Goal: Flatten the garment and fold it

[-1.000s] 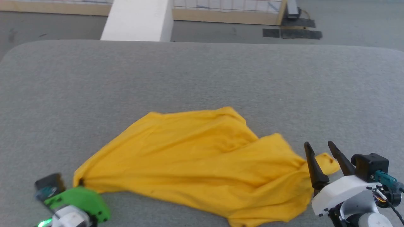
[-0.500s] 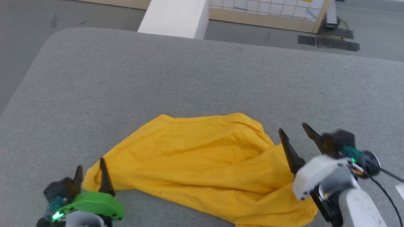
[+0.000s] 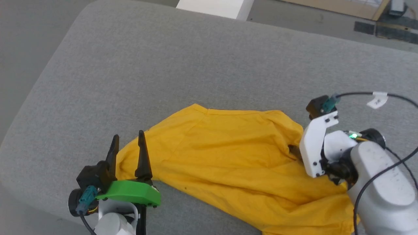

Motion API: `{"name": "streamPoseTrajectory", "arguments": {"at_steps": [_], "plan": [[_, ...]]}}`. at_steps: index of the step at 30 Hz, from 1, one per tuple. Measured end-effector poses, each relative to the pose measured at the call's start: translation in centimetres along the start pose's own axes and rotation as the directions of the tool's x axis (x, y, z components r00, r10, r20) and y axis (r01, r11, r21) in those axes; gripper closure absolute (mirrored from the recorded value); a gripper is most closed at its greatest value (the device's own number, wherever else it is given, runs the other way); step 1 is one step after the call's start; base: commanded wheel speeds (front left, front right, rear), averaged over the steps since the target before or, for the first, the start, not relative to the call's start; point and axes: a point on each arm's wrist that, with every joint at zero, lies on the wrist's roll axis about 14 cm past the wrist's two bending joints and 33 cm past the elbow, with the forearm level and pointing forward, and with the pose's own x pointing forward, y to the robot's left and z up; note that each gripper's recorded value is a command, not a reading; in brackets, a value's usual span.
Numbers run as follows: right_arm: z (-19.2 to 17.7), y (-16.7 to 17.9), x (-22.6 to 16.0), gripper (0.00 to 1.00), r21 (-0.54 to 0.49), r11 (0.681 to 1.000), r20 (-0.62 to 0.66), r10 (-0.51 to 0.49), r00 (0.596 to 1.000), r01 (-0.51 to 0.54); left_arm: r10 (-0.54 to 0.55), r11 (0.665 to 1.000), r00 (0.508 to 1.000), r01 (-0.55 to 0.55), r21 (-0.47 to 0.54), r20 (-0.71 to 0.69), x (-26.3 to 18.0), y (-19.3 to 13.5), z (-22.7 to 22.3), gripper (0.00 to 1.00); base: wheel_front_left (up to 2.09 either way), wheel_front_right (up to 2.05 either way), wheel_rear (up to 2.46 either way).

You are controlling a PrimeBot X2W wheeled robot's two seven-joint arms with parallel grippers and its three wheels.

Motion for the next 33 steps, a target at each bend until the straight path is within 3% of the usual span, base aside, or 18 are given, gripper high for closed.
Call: {"name": "streamPoseTrajectory", "arguments": {"at_steps": [1, 4, 9, 10, 13, 16, 19, 22, 28, 29, 30, 31, 33], "plan": [[0.2, 0.0, 0.1, 1.00, 0.000, 1.000, -0.014, 0.012, 1.000, -0.012, 0.004, 1.000, 1.000, -0.004, 0.001, -0.007, 0.0, 0.2, -0.2, 0.00, 0.00, 0.00, 0.00], [1.1, -0.6, 0.1, 1.00, -0.019, 1.000, 0.008, 0.007, 1.000, -0.007, 0.017, 1.000, 1.000, -0.017, 0.009, -0.021, -0.1, 0.6, -0.7, 0.00, 0.00, 0.00, 0.00], [4.4, -3.9, -1.7, 1.00, -0.020, 0.994, 0.197, -0.099, 0.975, 0.105, -0.001, 1.000, 1.000, 0.002, 0.021, -0.027, 0.2, 0.2, -1.0, 0.00, 0.00, 0.00, 0.00], [7.1, -8.3, -4.8, 1.00, 0.005, 0.967, 0.337, -0.241, 0.910, 0.254, -0.026, 0.999, 0.999, 0.026, 0.021, -0.024, 0.4, -0.5, -0.9, 0.00, 0.00, 0.00, 0.00], [8.0, -12.5, -8.2, 1.00, 0.034, 0.914, 0.405, -0.382, 0.831, 0.404, -0.058, 0.998, 0.998, 0.058, 0.013, -0.026, 0.6, -1.5, -1.0, 0.00, 0.00, 0.00, 0.00], [8.1, -15.9, -11.7, 1.00, 0.097, 0.852, 0.441, -0.500, 0.745, 0.515, -0.087, 0.996, 0.996, 0.087, 0.006, -0.030, 0.8, -2.4, -1.2, 0.00, 0.00, 0.00, 0.00], [6.0, -18.0, -13.7, 1.00, 0.156, 0.800, 0.406, -0.586, 0.701, 0.579, -0.108, 0.994, 0.994, 0.108, 0.000, -0.033, 0.9, -3.1, -1.4, 0.00, 0.00, 0.00, 0.00], [2.4, -18.5, -13.3, 1.00, 0.206, 0.788, 0.312, -0.615, 0.724, 0.580, -0.139, 0.990, 0.990, 0.139, -0.006, -0.040, 1.0, -4.1, -1.7, 0.00, 0.00, 0.00, 0.00], [-3.1, -17.4, -11.1, 1.00, 0.287, 0.801, 0.172, -0.583, 0.794, 0.526, -0.197, 0.980, 0.979, 0.197, -0.008, -0.049, 1.7, -5.9, -2.1, 0.00, 0.00, 0.00, 0.00], [-3.6, -17.0, -10.8, 0.91, 0.304, 0.803, 0.165, -0.574, 0.802, 0.512, -0.209, 0.978, 0.977, 0.209, -0.010, -0.053, 1.8, -6.3, -2.3, 0.00, 0.00, 0.00, 0.00], [-3.8, -16.7, -10.7, 0.51, 0.319, 0.806, 0.171, -0.567, 0.806, 0.499, -0.224, 0.975, 0.973, 0.224, -0.011, -0.058, 1.9, -6.8, -2.5, 0.00, 0.00, 0.00, 0.00], [-3.9, -16.4, -10.6, 0.00, 0.334, 0.808, 0.182, -0.561, 0.808, 0.486, -0.233, 0.972, 0.970, 0.233, -0.012, -0.061, 1.9, -7.2, -2.6, 0.00, 0.00, 0.00, 0.00], [-3.9, -16.1, -10.8, 0.00, 0.365, 0.805, 0.220, -0.563, 0.797, 0.468, -0.263, 0.965, 0.962, 0.263, -0.014, -0.070, 2.1, -8.1, -3.0, 0.00, 0.00, 0.00, 0.00]]}}
